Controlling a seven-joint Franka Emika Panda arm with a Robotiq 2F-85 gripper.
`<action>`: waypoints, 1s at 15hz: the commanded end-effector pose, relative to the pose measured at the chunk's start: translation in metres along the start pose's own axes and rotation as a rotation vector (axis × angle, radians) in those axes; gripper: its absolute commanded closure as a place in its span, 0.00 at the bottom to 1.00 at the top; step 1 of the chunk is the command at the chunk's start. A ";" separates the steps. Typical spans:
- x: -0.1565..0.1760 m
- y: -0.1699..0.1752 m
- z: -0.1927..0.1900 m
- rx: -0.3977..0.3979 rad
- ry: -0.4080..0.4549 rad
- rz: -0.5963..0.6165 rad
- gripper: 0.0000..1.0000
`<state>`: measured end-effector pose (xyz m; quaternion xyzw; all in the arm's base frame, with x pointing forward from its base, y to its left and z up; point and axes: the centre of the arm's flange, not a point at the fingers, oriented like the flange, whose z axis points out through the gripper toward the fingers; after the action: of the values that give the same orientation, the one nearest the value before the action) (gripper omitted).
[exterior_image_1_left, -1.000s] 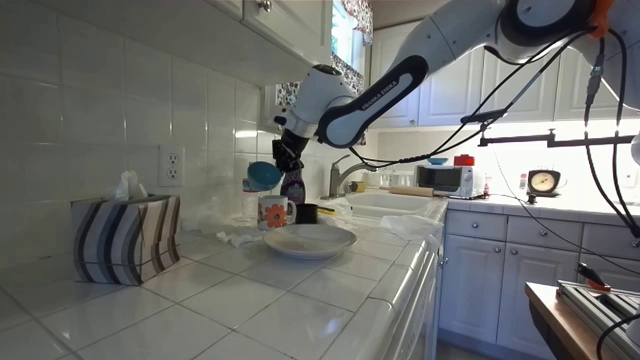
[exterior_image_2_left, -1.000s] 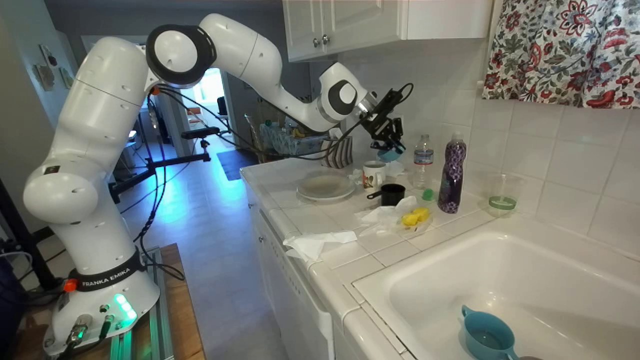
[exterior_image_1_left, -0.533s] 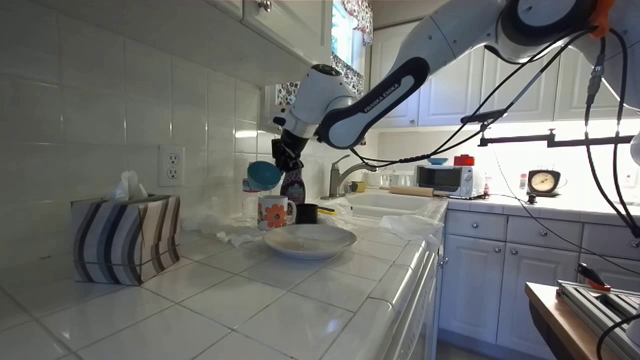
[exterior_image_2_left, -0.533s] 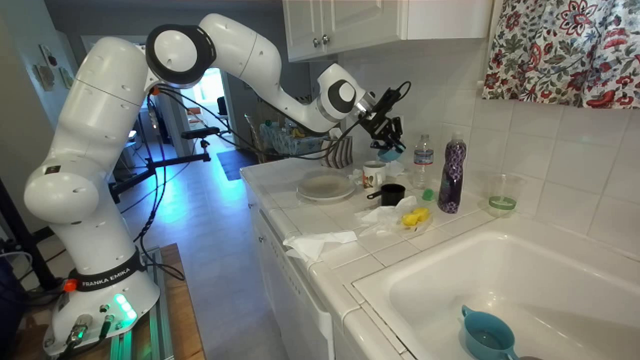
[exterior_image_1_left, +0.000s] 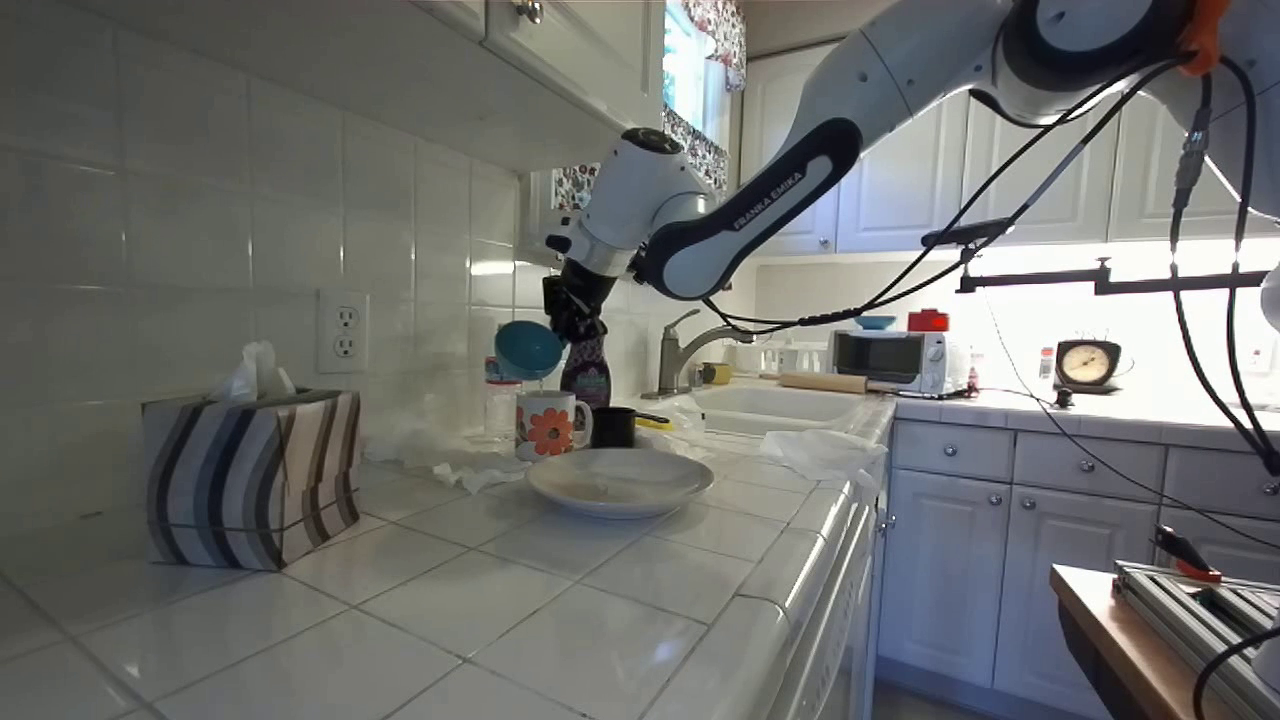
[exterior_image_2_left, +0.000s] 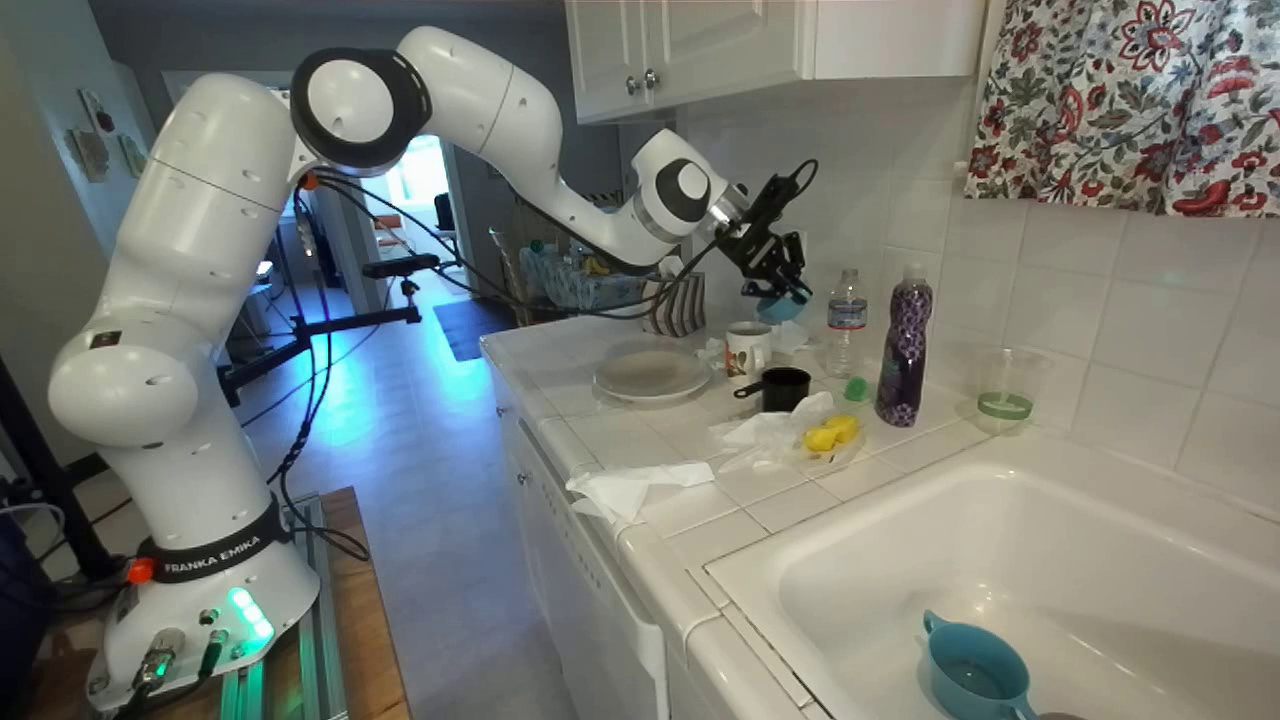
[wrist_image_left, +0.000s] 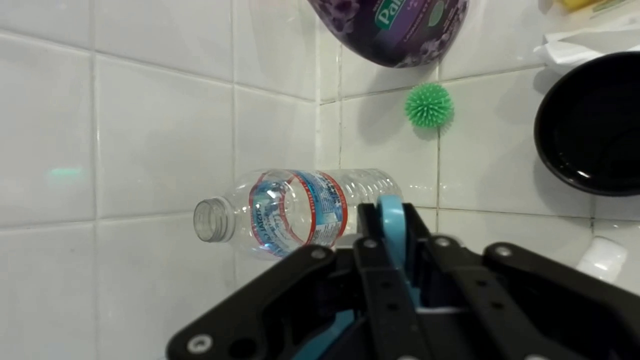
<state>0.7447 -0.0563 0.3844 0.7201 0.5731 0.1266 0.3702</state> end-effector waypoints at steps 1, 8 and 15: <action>0.000 -0.003 -0.013 -0.026 -0.022 -0.005 0.97; 0.006 -0.002 -0.019 -0.042 -0.040 -0.027 0.97; 0.010 -0.003 -0.023 -0.056 -0.054 -0.032 0.97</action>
<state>0.7434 -0.0443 0.3878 0.7045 0.5767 0.1227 0.3951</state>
